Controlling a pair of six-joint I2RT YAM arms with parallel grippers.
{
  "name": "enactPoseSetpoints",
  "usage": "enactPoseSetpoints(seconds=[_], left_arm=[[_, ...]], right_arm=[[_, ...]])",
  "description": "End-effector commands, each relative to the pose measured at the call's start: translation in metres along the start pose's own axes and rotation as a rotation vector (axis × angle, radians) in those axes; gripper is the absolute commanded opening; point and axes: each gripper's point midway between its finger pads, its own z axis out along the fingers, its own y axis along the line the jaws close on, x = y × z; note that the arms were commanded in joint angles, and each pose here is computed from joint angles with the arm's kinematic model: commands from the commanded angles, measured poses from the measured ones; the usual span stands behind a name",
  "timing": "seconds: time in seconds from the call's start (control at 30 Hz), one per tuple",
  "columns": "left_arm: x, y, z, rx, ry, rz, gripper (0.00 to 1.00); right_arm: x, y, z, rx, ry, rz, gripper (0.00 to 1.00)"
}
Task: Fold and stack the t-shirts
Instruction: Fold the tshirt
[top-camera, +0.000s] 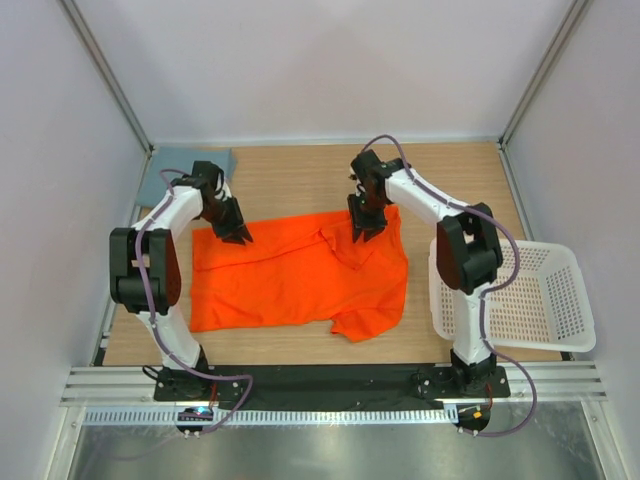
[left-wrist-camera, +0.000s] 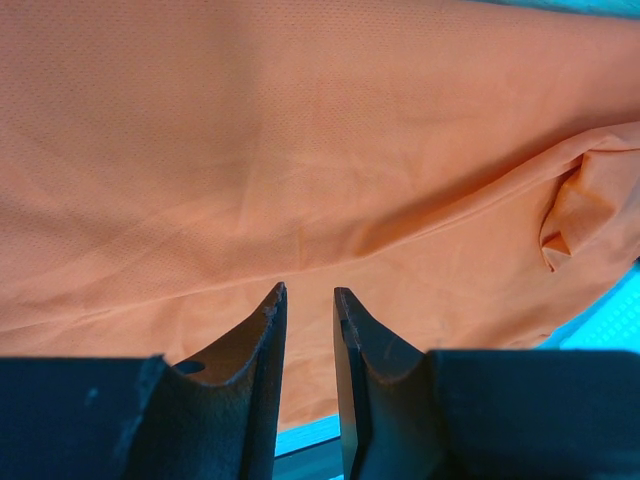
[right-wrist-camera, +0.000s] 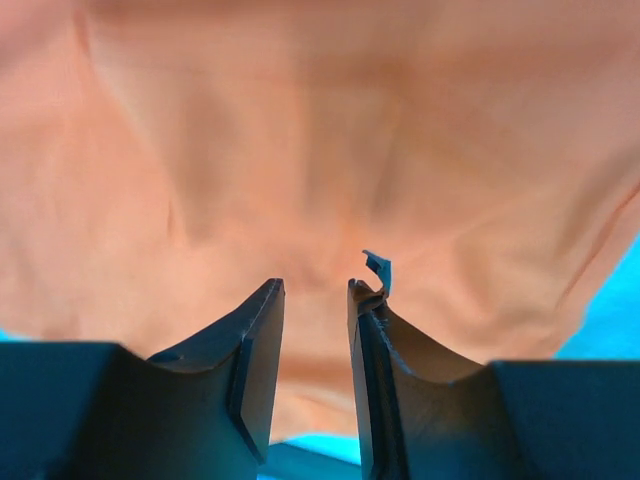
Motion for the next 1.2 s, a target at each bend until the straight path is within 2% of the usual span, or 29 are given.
enactPoseSetpoints(seconds=[0.0, 0.2, 0.4, 0.67, 0.83, 1.0, 1.17], left_arm=[[-0.008, -0.008, -0.005, 0.034, -0.013, 0.011, 0.26], [-0.009, 0.002, -0.003, 0.027, -0.006, -0.018, 0.26], [-0.014, 0.011, -0.008, 0.016, -0.010, -0.015, 0.26], [-0.018, 0.027, -0.009, -0.002, -0.015, -0.042, 0.26], [-0.021, 0.033, -0.011, -0.007, -0.023, -0.044, 0.26], [-0.024, 0.038, -0.011, -0.004, -0.020, -0.058, 0.25], [-0.027, 0.046, -0.008, -0.012, -0.015, -0.073, 0.25]], right_arm=[[0.038, 0.030, -0.017, -0.118, 0.005, -0.019, 0.38], [0.068, 0.024, -0.001, -0.080, 0.040, 0.010, 0.40], [0.068, 0.023, 0.011, -0.070, 0.034, 0.073, 0.43], [0.060, 0.023, 0.021, -0.047, 0.031, 0.102, 0.38], [0.061, 0.019, 0.025, -0.014, 0.035, 0.093, 0.38], [0.066, 0.018, 0.029, 0.028, 0.046, 0.056, 0.32], [0.068, 0.016, 0.030, 0.090, 0.043, 0.004, 0.33]])
